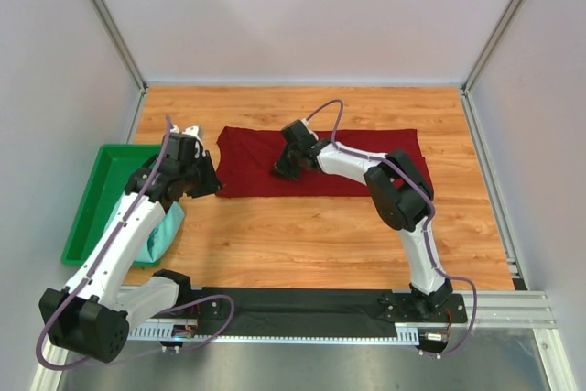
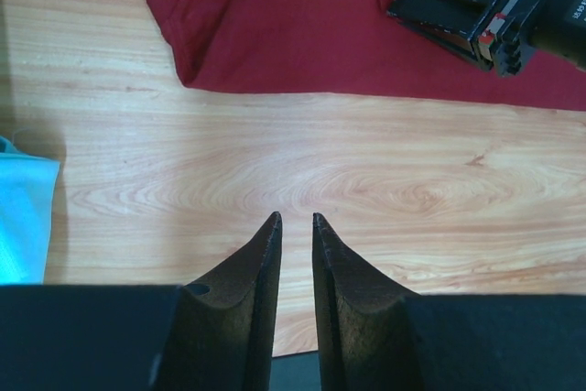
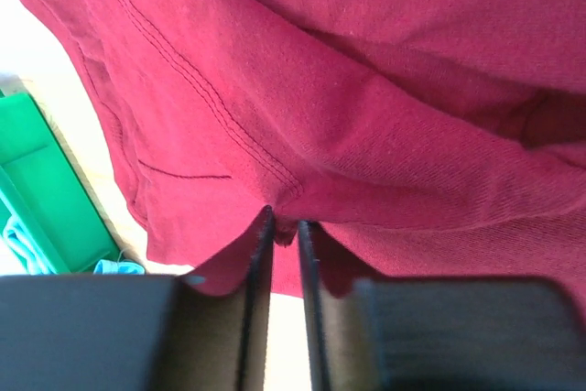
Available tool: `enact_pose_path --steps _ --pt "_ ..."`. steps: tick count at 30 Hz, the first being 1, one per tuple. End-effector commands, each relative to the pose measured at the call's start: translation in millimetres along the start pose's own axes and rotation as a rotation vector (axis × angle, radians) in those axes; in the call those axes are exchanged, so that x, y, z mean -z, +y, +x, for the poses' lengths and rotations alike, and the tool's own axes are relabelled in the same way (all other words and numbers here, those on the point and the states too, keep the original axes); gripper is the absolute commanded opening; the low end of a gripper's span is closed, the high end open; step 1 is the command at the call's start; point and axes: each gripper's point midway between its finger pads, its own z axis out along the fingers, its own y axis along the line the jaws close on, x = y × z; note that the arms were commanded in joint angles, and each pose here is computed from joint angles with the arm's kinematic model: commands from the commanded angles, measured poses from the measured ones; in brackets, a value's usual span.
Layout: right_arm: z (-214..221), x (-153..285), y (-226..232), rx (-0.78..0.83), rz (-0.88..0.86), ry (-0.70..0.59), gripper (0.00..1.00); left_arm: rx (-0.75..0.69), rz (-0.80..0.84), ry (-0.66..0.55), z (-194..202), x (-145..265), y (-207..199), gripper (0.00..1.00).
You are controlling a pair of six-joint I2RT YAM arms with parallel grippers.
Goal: Fold and stack the t-shirts
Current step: Fold the tshirt
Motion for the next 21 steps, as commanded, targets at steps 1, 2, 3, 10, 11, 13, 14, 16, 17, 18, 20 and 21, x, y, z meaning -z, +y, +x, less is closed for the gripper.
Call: enact_pose_path --steps 1,2,3,10,11,13,14,16,17,18,20,21 --pt "-19.0 6.9 20.9 -0.016 -0.035 -0.065 0.13 -0.014 0.025 -0.021 -7.6 4.2 -4.3 0.26" --pt "-18.7 6.5 20.5 -0.020 -0.032 -0.064 0.08 -0.014 0.027 -0.020 -7.4 4.2 -4.6 0.26" --pt "-20.8 7.2 19.2 -0.027 -0.029 -0.065 0.00 -0.014 0.027 -0.022 -8.0 4.1 -4.3 0.26" --pt "-63.1 25.2 20.9 -0.039 -0.058 -0.149 0.00 0.008 0.023 -0.026 -10.8 -1.8 -3.9 0.26" --pt "-70.2 26.4 22.5 -0.045 -0.069 -0.150 0.00 0.013 0.023 -0.024 -10.9 -2.9 -4.4 0.26" --pt "-88.6 24.4 14.3 -0.062 -0.065 -0.157 0.00 0.021 0.020 -0.020 -11.5 -6.1 -4.5 0.26" --pt "-93.0 23.7 13.3 -0.068 -0.072 -0.146 0.00 0.024 0.019 -0.019 -11.5 -6.9 -4.6 0.26" --pt "-112.4 24.5 10.1 -0.080 -0.080 -0.161 0.01 0.034 0.019 -0.012 -10.8 -9.4 -5.0 0.26" --pt "-115.7 25.0 11.0 -0.081 -0.092 -0.155 0.01 0.035 0.017 -0.010 -10.4 -10.5 -4.5 0.26" --pt "-128.6 27.8 12.0 -0.087 -0.108 -0.168 0.02 0.039 0.017 -0.008 -9.9 -11.2 -4.7 0.26" --pt "-134.8 24.6 10.1 -0.082 -0.121 -0.151 0.03 0.042 0.010 0.001 -8.1 -14.7 -3.1 0.26" --pt "-144.1 26.6 10.9 -0.084 -0.134 -0.160 0.06 0.044 0.010 0.007 -6.9 -17.1 -3.1 0.26"
